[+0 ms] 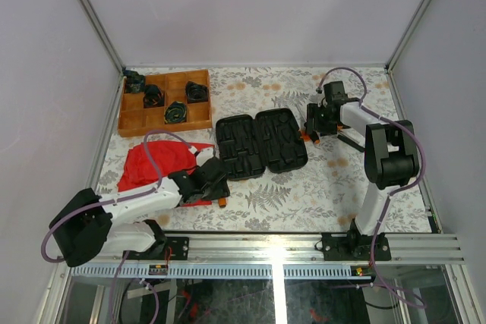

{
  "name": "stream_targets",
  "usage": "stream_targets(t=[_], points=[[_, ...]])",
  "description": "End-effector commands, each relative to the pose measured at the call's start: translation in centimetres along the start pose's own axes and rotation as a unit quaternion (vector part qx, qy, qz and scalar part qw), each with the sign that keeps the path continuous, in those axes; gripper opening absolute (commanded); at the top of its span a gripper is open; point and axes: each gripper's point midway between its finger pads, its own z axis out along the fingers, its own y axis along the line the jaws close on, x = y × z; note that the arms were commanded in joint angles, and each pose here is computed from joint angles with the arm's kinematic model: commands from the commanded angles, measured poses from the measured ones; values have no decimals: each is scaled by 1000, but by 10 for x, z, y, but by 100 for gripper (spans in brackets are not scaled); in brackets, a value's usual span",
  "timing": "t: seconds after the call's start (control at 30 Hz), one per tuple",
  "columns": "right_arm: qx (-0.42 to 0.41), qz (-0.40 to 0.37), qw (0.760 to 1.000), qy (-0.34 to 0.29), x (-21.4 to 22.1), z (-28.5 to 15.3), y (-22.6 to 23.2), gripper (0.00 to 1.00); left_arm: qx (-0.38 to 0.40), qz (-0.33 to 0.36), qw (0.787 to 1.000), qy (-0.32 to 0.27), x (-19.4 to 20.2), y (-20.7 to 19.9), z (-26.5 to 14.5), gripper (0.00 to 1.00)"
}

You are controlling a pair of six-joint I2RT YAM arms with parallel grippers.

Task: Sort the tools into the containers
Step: Place the screwdriver at the center of the board.

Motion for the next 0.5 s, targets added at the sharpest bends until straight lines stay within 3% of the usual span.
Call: stream_targets(t=[0.0,0.33,0.47], points=[[22,-26,999,-7,-14,-1,-4,64,3,7,1000,-18,-14,-5,-7,49],[2,-16,1000,25,0,11,0,49,24,9,1000,-19,-18,-15,-18,55],[-12,-8,999,33,6,8,5,32,40,11,999,-26,-26,-23,-29,62]])
